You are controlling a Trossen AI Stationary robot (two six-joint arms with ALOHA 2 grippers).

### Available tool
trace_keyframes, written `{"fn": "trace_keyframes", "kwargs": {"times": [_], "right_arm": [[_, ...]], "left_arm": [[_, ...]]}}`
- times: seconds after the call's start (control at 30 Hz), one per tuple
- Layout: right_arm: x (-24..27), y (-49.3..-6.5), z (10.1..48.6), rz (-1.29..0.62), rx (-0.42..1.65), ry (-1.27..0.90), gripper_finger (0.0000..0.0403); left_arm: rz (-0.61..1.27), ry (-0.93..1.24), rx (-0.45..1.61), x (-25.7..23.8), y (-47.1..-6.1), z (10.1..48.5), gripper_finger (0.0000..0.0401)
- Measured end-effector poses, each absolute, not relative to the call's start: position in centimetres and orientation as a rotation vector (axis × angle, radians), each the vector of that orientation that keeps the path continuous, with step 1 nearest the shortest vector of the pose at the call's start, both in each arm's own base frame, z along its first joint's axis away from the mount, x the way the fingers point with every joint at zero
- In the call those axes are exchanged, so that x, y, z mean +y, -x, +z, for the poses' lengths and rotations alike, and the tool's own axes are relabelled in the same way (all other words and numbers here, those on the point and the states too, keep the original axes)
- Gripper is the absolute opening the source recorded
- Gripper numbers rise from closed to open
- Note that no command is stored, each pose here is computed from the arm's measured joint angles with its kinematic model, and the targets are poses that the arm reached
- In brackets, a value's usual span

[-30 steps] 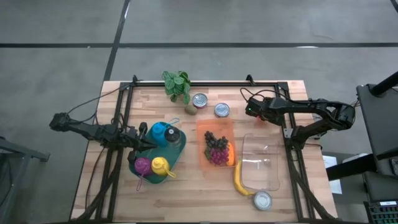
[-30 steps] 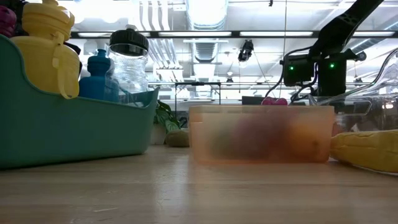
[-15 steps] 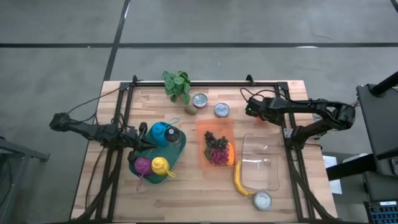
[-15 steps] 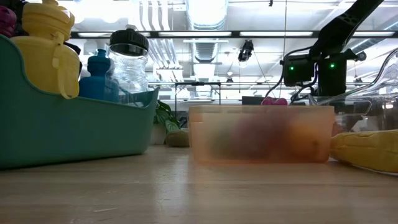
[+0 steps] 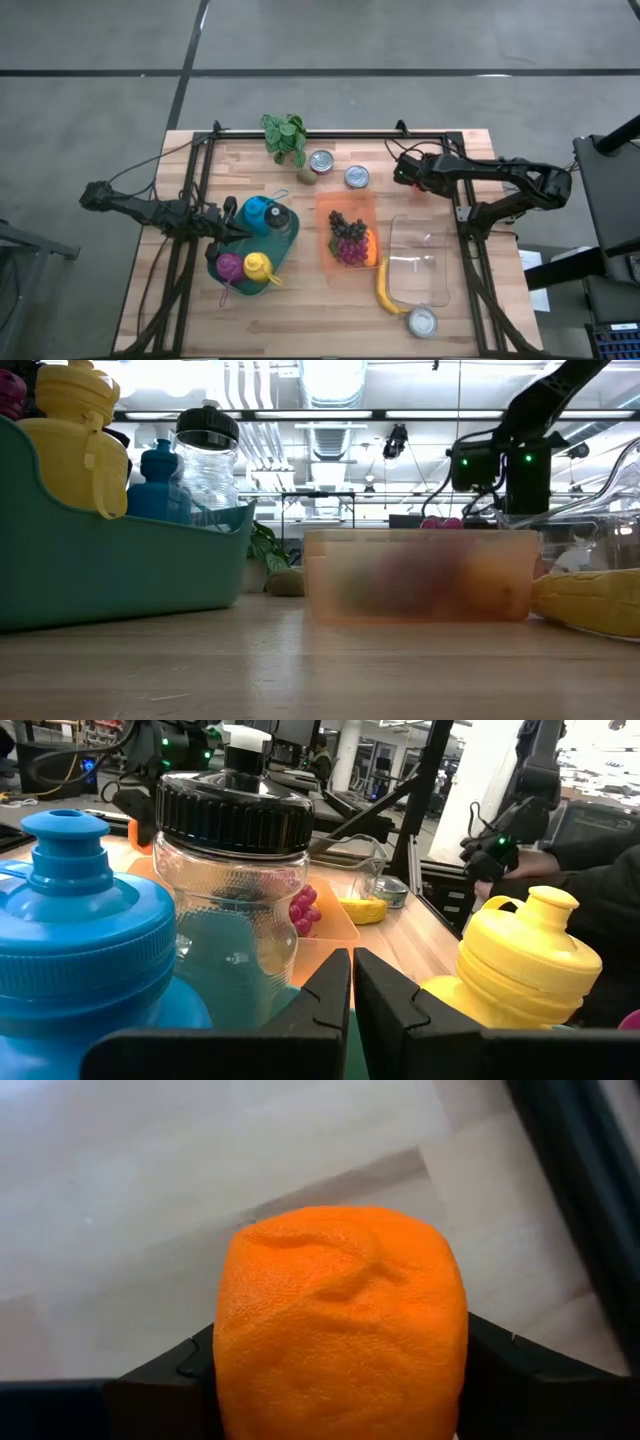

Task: Pick & Place Food Item
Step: Put the orange into the orange bin

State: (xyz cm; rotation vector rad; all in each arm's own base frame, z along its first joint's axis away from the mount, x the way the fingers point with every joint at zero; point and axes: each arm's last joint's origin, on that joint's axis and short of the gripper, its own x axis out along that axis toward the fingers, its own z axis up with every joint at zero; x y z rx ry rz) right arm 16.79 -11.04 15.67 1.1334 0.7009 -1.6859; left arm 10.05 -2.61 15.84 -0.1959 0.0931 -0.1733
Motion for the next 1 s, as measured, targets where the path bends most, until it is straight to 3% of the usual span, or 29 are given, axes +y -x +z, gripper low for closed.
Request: {"fn": "trace_keyframes", "kwargs": {"times": [0.47, 1.0], "right_arm": [[-11.9, -18.1, 23.5, -1.528, 0.645, -0.959, 0.0246], [-9.9, -21.7, 31.0, -1.148, 0.597, -0.685, 0.0247]], "left_arm": [[-0.173, 0.196, 0.094, -2.6, -10.1, 15.8, 0.0022], [-0.173, 0.196, 0.093, -2.6, -10.1, 15.8, 0.0022]]}}
